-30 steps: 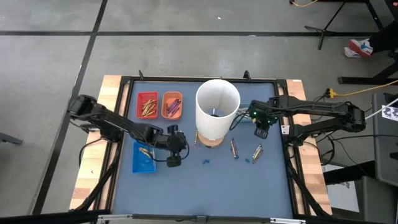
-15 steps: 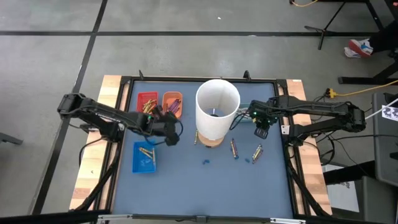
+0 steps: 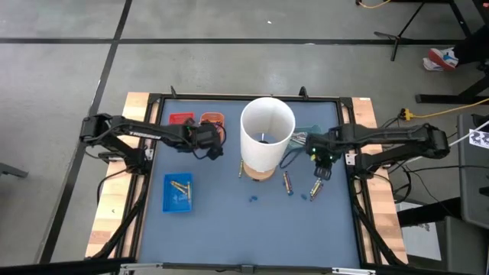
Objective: Sort crayons
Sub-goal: Put the violet crayon into the orange bin
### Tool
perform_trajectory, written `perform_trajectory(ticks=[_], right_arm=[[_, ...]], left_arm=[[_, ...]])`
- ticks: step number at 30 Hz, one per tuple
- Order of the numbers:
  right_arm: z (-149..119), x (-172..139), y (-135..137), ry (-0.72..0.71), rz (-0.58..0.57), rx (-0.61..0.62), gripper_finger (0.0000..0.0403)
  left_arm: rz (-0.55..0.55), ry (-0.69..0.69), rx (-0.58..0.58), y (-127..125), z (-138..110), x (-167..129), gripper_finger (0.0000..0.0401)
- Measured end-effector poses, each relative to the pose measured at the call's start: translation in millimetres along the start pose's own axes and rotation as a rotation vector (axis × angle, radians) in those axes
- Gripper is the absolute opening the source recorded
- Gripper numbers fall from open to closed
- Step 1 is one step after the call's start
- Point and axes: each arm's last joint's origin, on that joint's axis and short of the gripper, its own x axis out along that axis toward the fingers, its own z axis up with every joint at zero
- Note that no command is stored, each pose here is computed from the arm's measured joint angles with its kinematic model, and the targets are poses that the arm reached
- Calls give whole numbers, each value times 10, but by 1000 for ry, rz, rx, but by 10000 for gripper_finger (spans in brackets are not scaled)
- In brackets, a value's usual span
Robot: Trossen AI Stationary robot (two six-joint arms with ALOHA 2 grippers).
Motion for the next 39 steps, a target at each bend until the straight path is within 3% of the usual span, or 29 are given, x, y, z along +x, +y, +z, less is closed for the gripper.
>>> perform_trajectory(ticks=[8,17,26,39], right_arm=[[-174,14,407,-4,-25,-126,147],[-393,12,738,-92,-94,-256,147],[-561,8,1014,-176,-34,-415,147],[-632,325,1307,-69,-121,-545,147]], left_arm=[[34,43,13,-41,-25,165,14],[37,36,-35,-42,-22,165,70],[37,36,-35,-42,-22,165,85],[30,41,-35,-45,-23,165,86]])
